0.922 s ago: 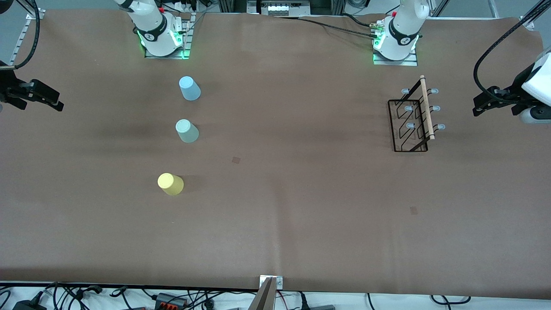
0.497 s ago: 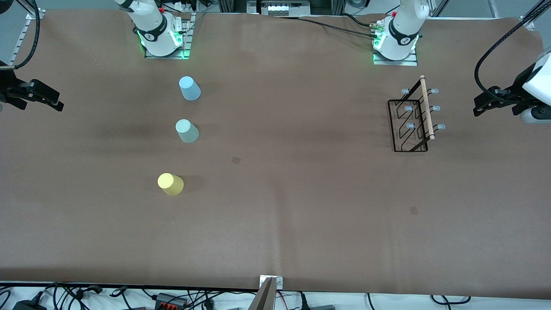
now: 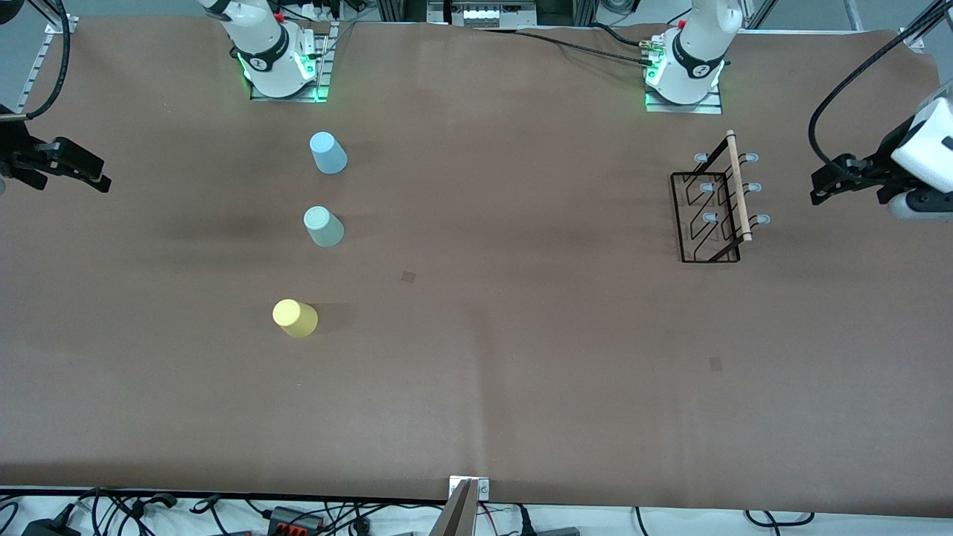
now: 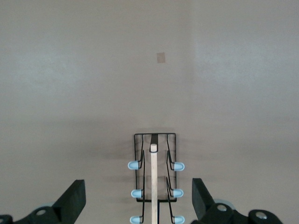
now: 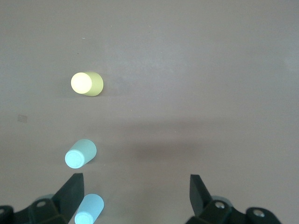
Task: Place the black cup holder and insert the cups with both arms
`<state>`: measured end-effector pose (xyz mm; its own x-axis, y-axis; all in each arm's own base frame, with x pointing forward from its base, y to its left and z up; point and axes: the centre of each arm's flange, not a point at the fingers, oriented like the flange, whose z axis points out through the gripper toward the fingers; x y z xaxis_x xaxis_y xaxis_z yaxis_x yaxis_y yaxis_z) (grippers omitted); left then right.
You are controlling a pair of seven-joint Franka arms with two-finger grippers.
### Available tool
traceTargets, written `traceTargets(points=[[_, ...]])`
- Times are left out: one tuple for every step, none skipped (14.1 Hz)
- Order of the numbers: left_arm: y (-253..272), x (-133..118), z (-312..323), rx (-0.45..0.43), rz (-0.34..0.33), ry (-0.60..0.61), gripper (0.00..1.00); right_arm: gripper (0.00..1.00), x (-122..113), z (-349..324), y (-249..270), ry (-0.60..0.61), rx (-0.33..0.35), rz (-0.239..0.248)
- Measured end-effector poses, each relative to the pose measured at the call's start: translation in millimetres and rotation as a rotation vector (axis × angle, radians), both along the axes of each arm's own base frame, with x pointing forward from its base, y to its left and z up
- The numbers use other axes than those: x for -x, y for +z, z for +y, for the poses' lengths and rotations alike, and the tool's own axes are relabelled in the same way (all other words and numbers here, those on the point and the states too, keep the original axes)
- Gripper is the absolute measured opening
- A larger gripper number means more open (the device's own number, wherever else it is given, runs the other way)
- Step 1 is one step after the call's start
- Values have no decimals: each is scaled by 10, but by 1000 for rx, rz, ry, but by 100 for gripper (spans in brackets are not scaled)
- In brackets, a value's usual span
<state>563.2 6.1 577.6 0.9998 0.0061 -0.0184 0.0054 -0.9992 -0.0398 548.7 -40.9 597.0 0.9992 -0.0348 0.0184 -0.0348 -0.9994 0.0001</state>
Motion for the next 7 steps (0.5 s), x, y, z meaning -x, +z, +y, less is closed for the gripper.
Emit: traceTargets(points=[[-76, -48, -25, 2, 4, -5, 100, 100, 0, 0, -1, 0, 0, 0], [-157, -100, -65, 5, 3, -12, 100, 100, -1, 0, -2, 0, 0, 0], [-266, -147, -112, 16, 3, -16, 100, 100, -3, 0, -5, 0, 0, 1], [-406, -172, -140, 30, 7, -16, 100, 100, -6, -1, -12, 0, 0, 2], [-573, -171, -144, 39, 17, -13, 100, 100, -10, -1, -22, 0, 0, 4], [-752, -146, -139, 43, 34, -10, 100, 100, -16, -1, -37, 0, 0, 7], [-912, -107, -134, 43, 56, -9, 100, 100, -24, -1, -56, 0, -1, 10]])
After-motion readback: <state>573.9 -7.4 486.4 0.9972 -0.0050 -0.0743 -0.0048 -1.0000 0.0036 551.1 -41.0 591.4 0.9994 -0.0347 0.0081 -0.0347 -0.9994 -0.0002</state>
